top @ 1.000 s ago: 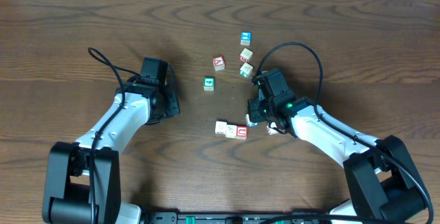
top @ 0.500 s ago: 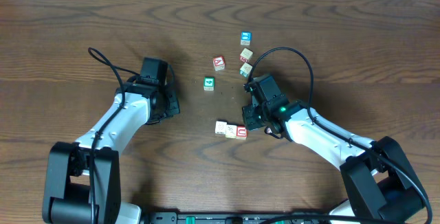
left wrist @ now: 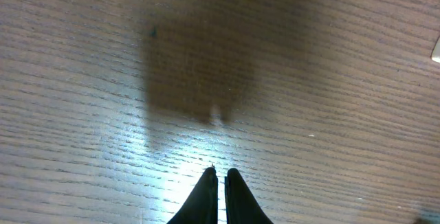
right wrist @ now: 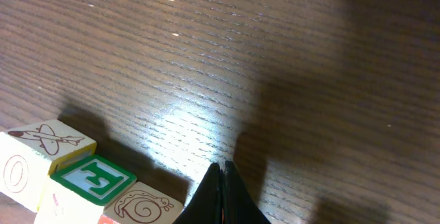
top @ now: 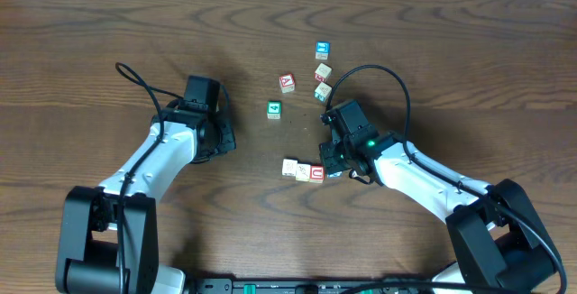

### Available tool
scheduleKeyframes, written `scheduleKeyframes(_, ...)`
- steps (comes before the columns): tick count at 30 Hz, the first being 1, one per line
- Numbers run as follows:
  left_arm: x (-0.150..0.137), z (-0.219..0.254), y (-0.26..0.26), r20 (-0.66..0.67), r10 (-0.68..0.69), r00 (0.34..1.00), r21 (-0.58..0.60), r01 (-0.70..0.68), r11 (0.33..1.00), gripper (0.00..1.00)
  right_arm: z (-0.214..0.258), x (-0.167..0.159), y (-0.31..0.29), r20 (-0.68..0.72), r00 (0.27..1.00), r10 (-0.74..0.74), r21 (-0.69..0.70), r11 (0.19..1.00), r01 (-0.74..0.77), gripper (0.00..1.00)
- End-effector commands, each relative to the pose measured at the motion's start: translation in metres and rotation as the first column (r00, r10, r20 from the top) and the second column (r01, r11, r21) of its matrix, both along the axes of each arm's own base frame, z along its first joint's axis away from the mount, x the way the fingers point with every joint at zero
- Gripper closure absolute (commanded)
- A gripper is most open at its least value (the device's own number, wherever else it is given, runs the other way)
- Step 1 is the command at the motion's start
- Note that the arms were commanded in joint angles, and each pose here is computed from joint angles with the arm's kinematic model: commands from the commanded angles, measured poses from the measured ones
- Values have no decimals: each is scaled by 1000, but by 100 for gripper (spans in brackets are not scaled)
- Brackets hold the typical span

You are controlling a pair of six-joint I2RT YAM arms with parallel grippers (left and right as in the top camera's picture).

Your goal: Lift 5 blocks

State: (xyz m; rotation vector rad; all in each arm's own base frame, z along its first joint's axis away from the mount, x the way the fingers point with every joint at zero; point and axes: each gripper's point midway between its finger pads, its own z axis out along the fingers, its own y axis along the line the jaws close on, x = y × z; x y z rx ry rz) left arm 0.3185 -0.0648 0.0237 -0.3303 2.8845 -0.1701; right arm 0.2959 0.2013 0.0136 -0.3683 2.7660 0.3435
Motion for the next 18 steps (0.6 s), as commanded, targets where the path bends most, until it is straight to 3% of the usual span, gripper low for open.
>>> scheduleKeyframes(1,5,8,1,26,13,1000,-6,-13,1000,93,2,1,3,0,1000,1,-2,1000,-1,99)
scheduleKeyframes(14,5,8,1,26,14,1000,-6,-14,1000,93,1,0,1,-5,1000,-8,-9,1000,8,99)
scheduleKeyframes(18,5,8,1,26,13,1000,-6,-13,1000,93,2,12,-9,42,997,-69,-50,996,71,99)
